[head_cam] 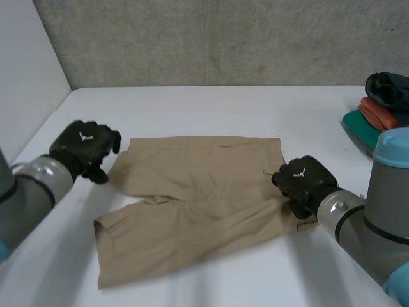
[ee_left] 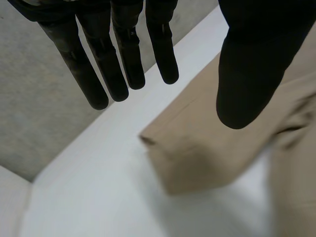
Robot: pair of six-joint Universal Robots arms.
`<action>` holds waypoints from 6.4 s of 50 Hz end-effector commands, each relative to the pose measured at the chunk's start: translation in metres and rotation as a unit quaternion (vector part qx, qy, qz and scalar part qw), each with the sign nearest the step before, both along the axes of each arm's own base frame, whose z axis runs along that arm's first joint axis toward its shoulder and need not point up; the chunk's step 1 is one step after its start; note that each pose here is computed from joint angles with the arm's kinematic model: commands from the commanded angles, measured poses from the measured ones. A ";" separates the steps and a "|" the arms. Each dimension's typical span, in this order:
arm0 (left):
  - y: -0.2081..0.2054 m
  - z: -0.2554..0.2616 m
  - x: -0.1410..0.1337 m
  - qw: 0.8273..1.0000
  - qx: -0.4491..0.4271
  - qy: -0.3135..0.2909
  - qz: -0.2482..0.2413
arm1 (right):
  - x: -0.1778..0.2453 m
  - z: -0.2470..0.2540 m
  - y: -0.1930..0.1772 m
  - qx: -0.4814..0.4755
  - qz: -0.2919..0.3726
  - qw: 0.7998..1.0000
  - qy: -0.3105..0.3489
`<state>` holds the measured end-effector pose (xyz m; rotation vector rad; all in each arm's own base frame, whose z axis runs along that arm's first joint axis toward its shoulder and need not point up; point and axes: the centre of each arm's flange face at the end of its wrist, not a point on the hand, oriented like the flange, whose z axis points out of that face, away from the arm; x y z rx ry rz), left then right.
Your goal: Fold the laundry.
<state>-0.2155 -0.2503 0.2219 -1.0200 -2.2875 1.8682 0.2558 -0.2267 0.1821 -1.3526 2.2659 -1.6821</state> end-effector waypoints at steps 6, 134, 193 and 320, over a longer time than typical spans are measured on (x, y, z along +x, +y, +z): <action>0.104 -0.037 0.000 0.980 0.198 0.032 -0.017 | 0.001 -0.001 -0.003 -0.001 -0.011 1.000 -0.028; -0.008 -0.004 -0.059 0.994 -0.111 -0.015 -0.003 | 0.060 0.034 -0.012 -0.307 0.147 0.937 0.077; 0.013 -0.095 -0.103 0.995 0.087 -0.048 0.006 | 0.053 -0.046 -0.060 0.119 0.022 0.988 -0.096; 0.023 0.119 -0.127 0.928 -0.060 0.211 -0.302 | -0.303 -0.034 -0.310 -0.240 -0.078 0.922 -0.295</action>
